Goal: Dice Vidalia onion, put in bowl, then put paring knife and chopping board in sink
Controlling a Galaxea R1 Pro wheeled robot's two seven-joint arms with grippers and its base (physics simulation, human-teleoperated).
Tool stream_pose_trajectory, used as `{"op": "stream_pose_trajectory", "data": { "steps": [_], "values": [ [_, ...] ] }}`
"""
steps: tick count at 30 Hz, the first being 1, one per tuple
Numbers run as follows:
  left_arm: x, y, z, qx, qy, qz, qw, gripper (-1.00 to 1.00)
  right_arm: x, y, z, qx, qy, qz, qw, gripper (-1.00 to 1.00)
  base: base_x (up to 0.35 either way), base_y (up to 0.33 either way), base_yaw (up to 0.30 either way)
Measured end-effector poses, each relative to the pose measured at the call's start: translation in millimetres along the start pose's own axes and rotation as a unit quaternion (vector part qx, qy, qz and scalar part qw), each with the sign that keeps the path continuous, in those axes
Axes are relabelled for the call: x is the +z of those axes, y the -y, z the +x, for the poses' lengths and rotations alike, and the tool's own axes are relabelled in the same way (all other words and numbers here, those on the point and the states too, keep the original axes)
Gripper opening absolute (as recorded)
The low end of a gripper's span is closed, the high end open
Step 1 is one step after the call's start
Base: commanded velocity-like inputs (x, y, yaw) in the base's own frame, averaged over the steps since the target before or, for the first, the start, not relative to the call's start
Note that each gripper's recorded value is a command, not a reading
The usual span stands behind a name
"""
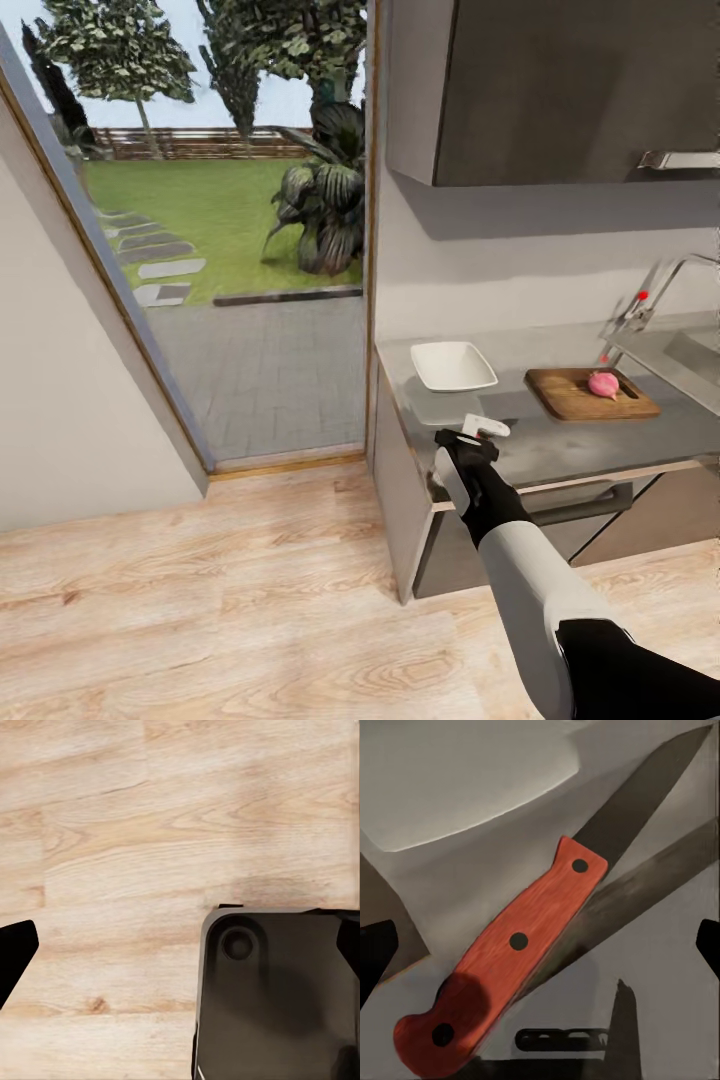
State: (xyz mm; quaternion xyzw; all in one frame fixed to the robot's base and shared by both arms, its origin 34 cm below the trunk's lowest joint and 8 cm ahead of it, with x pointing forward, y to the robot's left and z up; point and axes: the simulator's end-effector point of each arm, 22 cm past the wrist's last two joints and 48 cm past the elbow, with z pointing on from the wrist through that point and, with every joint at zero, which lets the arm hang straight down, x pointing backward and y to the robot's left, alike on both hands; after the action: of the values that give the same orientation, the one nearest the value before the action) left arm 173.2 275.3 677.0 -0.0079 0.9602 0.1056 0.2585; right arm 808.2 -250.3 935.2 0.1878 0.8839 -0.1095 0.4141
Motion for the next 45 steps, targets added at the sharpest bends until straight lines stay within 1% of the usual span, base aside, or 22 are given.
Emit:
{"op": "stream_pose_trajectory", "data": {
  "steps": [13,31,38,45],
  "values": [
    [-0.1,0.0,0.0,0.000,0.000,0.000,1.0000,1.00,1.1,-0.2,1.6,0.000,-0.001,0.000,1.0000,1.00,0.000,-0.019,0.000],
    [-3.2,-0.3,8.9,0.003,-0.014,0.001,0.9999,1.00,11.8,-0.3,18.0,-0.005,-0.014,0.003,0.9999,1.00,0.000,0.000,0.000],
    [-4.2,-0.3,11.4,0.004,-0.018,0.001,0.9998,1.00,14.5,-0.1,22.2,-0.007,-0.017,0.004,0.9998,1.00,0.123,0.000,0.000],
    [-4.3,-0.3,11.6,0.004,-0.018,0.001,0.9998,1.00,14.9,-0.1,22.8,-0.007,-0.018,0.004,0.9998,1.00,0.023,0.000,0.000]
  ]
}}
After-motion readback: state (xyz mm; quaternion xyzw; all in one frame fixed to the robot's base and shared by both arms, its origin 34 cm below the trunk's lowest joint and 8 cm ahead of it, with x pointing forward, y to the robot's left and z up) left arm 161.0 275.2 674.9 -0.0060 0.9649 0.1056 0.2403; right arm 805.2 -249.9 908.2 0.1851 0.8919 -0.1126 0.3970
